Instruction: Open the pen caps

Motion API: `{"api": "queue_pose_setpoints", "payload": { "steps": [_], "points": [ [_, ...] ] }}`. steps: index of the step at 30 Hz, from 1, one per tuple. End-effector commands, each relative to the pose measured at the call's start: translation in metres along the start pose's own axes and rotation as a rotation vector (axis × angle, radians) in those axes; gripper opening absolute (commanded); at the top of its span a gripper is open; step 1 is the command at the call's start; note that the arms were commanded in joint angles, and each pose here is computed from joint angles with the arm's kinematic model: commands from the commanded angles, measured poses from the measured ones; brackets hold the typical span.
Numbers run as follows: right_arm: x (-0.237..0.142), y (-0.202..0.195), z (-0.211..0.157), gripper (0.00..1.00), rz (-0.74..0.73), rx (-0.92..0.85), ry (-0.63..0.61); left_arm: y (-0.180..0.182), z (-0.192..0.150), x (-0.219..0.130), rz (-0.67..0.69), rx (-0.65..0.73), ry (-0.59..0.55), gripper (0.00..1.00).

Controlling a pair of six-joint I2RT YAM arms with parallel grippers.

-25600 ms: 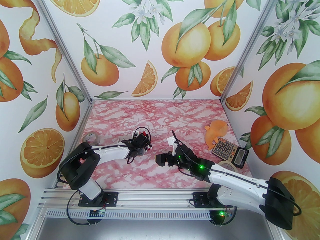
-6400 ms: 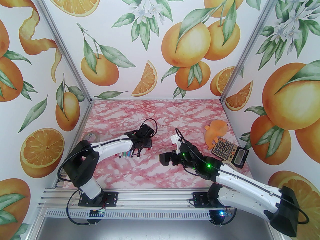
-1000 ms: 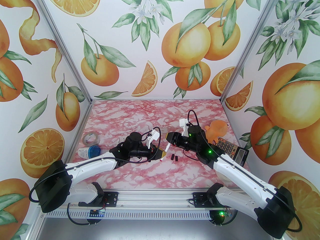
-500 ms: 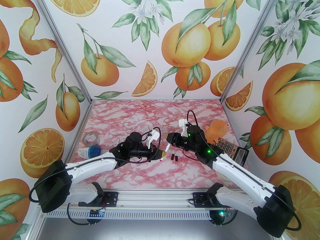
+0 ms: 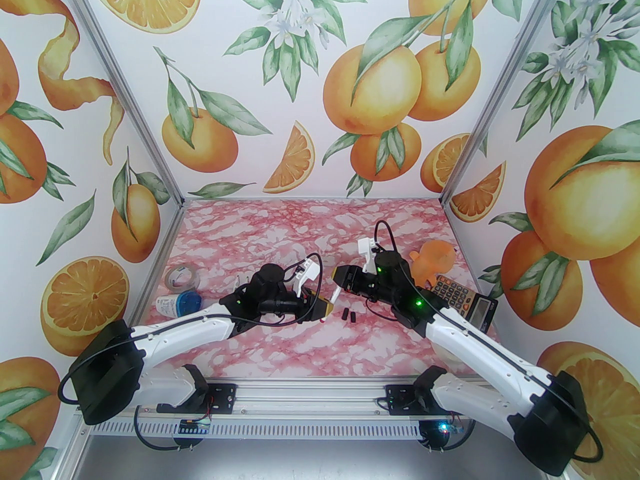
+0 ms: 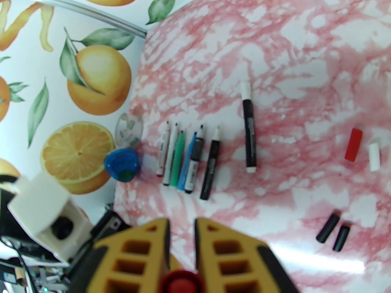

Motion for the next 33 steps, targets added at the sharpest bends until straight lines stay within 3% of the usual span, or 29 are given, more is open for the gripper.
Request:
{"api": "queue_pose_setpoints", "payload": {
  "steps": [1,9,22,29,33],
  "points": [
    [-0.005,0.006,0.002,0.13,0.029,0.006,-0.003,-0.012,0.017,0.006,-0.042,0.037,-0.036,0.31],
    [-0.003,0.008,0.001,0.13,0.06,0.025,0.0,-0.012,0.02,0.016,-0.048,0.025,-0.042,0.31],
    [-0.001,-0.002,-0.004,0.13,0.036,0.028,-0.001,-0.009,0.019,0.019,-0.013,0.031,-0.041,0.04],
    [-0.018,-0.02,0.01,0.11,-0.116,0.04,-0.126,-0.004,0.001,0.024,0.19,0.135,0.058,0.01],
    [-0.026,-0.022,0.02,0.11,-0.132,0.055,-0.172,-0.006,-0.007,0.028,0.186,0.152,0.082,0.0]
  ]
}}
Point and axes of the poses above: each hand's point on the last joint's axis, 136 mm out from that joint toward the fingers, its own x axis out along the fingers, its own y axis along the line the jaws close on, z = x × y, the point moved 4 cm from there along -x, back along the fingers, and after that the axes turned 2 degrees about x, right-handed, at the moved point
